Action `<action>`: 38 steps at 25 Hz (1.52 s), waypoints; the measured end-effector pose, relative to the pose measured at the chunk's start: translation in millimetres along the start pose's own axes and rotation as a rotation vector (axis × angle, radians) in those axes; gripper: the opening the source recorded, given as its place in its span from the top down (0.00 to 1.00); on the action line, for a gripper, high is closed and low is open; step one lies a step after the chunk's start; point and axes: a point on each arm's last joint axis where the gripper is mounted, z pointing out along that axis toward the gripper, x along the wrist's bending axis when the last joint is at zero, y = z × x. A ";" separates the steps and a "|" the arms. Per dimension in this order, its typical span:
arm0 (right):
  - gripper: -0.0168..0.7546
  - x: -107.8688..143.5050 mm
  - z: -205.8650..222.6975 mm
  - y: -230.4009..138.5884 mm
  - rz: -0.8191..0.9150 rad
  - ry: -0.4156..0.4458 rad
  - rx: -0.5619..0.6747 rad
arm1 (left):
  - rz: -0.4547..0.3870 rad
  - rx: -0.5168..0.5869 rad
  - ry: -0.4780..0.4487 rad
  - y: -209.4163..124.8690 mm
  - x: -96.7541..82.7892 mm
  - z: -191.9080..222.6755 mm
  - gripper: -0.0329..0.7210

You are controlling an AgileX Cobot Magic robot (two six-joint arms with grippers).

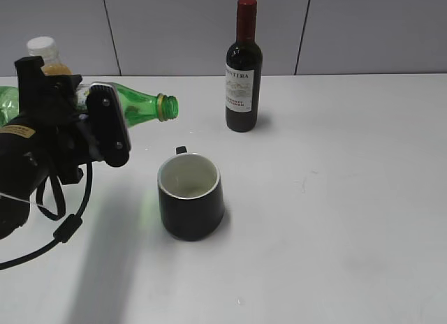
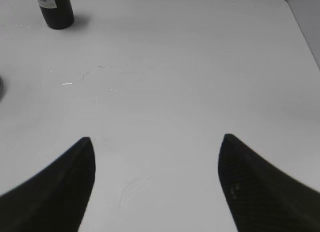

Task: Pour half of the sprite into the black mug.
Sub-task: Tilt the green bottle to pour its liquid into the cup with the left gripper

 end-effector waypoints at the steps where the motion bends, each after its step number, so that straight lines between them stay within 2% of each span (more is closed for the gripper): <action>1: 0.23 0.0 0.0 0.0 0.000 0.000 0.000 | 0.005 0.001 0.000 -0.1 0.0 0.0 0.34; 15: 0.23 0.0 0.0 0.0 0.000 0.000 0.000 | 0.110 0.001 0.000 -0.1 0.0 0.0 0.34; 22: 0.23 0.0 0.0 0.0 0.000 0.000 0.000 | 0.108 0.006 -0.002 -0.5 0.1 0.2 0.34; 31: 0.23 0.0 0.0 0.0 0.000 0.000 0.000 | 0.104 0.048 0.044 -6.6 5.1 2.2 0.34; 38: 0.23 0.0 0.0 0.0 0.000 0.000 0.000 | 0.143 0.047 0.022 -13.3 -4.0 -1.9 0.34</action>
